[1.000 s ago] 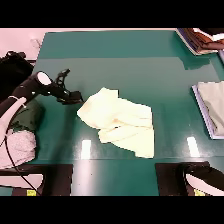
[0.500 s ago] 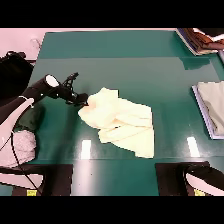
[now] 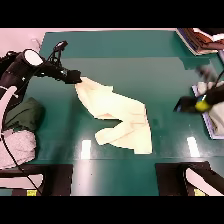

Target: Fold the shirts.

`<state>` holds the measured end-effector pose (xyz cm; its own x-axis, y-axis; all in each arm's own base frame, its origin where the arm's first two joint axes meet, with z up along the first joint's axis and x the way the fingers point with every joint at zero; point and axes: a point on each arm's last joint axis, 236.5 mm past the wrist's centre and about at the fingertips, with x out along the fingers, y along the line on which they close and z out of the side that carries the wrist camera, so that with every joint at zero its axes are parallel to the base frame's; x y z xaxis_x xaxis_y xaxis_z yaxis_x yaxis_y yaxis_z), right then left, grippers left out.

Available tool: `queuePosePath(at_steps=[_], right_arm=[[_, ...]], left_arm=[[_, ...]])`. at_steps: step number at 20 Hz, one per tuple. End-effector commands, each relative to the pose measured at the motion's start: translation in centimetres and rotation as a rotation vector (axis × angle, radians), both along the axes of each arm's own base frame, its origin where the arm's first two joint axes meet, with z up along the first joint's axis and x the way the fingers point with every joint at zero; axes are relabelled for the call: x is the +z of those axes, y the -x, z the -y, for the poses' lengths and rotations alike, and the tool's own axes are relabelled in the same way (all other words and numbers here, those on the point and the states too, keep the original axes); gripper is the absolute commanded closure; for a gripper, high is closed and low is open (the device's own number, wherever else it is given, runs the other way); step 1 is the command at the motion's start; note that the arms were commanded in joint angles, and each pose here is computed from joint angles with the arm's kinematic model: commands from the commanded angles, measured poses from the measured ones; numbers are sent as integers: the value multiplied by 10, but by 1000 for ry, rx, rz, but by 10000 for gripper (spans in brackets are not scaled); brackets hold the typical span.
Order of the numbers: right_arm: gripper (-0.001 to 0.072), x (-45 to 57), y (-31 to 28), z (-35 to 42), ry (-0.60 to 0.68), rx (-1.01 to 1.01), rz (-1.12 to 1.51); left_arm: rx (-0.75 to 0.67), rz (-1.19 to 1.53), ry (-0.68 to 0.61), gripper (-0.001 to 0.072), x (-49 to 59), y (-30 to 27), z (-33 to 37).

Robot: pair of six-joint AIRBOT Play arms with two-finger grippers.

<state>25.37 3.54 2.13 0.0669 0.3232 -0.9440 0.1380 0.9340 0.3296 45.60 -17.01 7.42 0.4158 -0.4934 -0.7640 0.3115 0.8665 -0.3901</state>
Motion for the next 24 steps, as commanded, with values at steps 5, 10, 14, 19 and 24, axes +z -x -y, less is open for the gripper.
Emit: queuePosePath(at_steps=[5,10,14,19,24], right_arm=[[247,-116,81,-86,-310,-111,-178],[282,-121,82,-125,-303,1,-140],[693,-120,73,-128,-300,44,-142],[694,19,-18,-66,-129,108,283],[694,250,-32,27,132,-69,830]], left_arm=[[-2,26,-13,683,11,-2,-3],[-1,23,-12,683,11,-2,-3],[-3,34,-10,684,19,1,-3],[18,397,-39,683,171,6,-20],[51,937,30,684,402,120,-40]])
